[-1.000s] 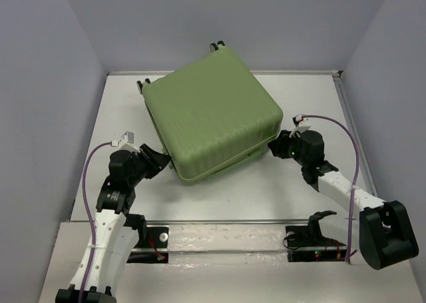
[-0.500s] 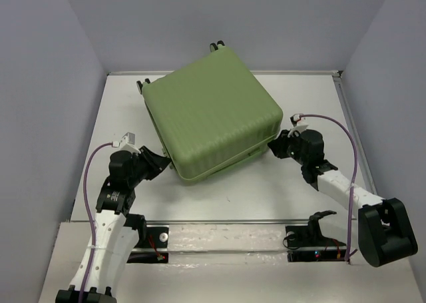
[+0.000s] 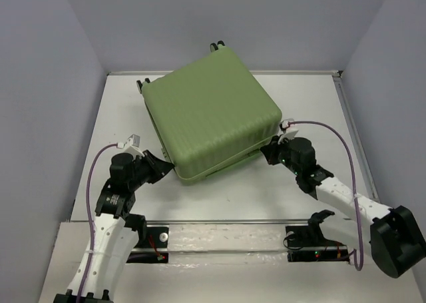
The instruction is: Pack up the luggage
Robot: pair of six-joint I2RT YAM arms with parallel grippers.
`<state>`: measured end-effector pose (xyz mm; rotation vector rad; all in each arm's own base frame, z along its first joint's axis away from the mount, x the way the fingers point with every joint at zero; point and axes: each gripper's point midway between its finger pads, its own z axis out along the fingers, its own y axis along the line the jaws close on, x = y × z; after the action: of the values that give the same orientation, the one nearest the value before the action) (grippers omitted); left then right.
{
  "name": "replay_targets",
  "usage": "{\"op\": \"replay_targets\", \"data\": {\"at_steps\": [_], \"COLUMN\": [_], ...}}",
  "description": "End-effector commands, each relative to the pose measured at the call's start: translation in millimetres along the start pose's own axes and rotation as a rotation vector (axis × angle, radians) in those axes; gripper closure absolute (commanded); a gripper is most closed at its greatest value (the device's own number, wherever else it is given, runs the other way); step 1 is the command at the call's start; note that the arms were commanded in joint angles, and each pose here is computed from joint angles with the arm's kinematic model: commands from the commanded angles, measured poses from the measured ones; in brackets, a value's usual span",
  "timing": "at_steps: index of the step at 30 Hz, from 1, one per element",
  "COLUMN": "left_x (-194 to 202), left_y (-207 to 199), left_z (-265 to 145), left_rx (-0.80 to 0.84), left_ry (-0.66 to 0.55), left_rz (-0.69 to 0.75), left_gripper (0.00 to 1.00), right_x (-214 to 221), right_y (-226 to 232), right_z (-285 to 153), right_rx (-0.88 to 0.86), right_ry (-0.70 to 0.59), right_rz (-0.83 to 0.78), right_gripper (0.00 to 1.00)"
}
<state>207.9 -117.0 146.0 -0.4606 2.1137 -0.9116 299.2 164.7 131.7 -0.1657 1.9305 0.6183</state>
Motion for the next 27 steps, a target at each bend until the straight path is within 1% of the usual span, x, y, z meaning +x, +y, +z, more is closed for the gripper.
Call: {"op": "replay_targets", "data": {"at_steps": [1, 2, 3, 5, 6, 7, 9, 10, 12, 13, 14, 15, 16, 17, 18, 19, 21, 22, 23, 24, 26, 27], "left_x": [2, -1, 1, -3, -1, -3, -2, 2, 6, 14, 12, 10, 11, 10, 7, 2, 1, 2, 2, 2, 1, 1], "left_y": [-25, -30, -34, -42, -46, -52, -54, -58, -63, -66, -72, -77, -83, -84, -89, -96, -101, -98, -98, -99, -100, -100], "left_z": [-2, -1, 0, 1, 2, 3, 7, 11, 13, 15, 16, 17, 16, 18, 16, 14, 12, 12, 13, 12, 13, 14], "left_rx": [0.096, 0.119, 0.134, 0.161, 0.170, 0.189, 0.189, 0.201, 0.220, 0.225, 0.241, 0.245, 0.253, 0.247, 0.256, 0.266, 0.276, 0.243, 0.242, 0.245, 0.239, 0.237], "left_ry": [0.030, 0.016, 0.026, 0.008, 0.016, 0.010, 0.009, 0.018, 0.023, 0.049, 0.035, 0.034, 0.039, 0.038, 0.030, 0.028, 0.039, 0.055, 0.058, 0.061, 0.063, 0.064], "left_rz": [0.009, 0.007, -0.010, -0.014, -0.014, -0.020, -0.029, -0.038, -0.048, -0.048, -0.052, -0.049, -0.036, -0.025, -0.014, -0.003, 0.022, 0.043, 0.050, 0.055, 0.070, 0.071], "left_gripper": [0.81, 0.82, 0.82, 0.82, 0.82, 0.82, 0.82, 0.82, 0.82, 0.82, 0.82, 0.82, 0.82, 0.82, 0.82, 0.82, 0.81, 0.81, 0.81, 0.81, 0.80, 0.80], "right_x": [12, 19, 34, 51, 67, 71, 78, 82, 93, 94, 84, 111, 112, 100, 120, 124, 122, 122, 108, 118, 111, 99], "right_y": [74, 86, 105, 124, 125, 148, 169, 203, 236, 254, 301, 313, 325, 353, 352, 375, 391, 396, 407, 396, 395, 399], "right_z": [-9, -13, -21, -29, -36, -42, -47, -49, -51, -49, -57, -46, -41, -40, -37, -34, -33, -31, -33, -32, -38, -45], "right_rx": [-0.133, -0.151, -0.170, -0.179, -0.157, -0.168, -0.188, -0.251, -0.295, -0.303, -0.383, -0.362, -0.344, -0.366, -0.352, -0.385, -0.433, -0.471, -0.520, -0.519, -0.548, -0.587], "right_ry": [0.066, 0.092, 0.139, 0.199, 0.264, 0.270, 0.288, 0.284, 0.294, 0.273, 0.237, 0.268, 0.238, 0.198, 0.218, 0.200, 0.144, 0.097, 0.020, 0.023, -0.005, -0.046], "right_rz": [-0.058, -0.042, -0.062, -0.066, -0.092, -0.114, -0.128, -0.133, -0.172, -0.183, -0.187, -0.248, -0.284, -0.269, -0.310, -0.297, -0.268, -0.222, -0.163, -0.174, -0.139, -0.088], "right_gripper": [0.93, 0.93, 0.93, 0.93, 0.93, 0.93, 0.93, 0.93, 0.93, 0.93, 0.93, 0.93, 0.93, 0.93, 0.93, 0.93, 0.93, 0.93, 0.93, 0.93, 0.93, 0.93]}}
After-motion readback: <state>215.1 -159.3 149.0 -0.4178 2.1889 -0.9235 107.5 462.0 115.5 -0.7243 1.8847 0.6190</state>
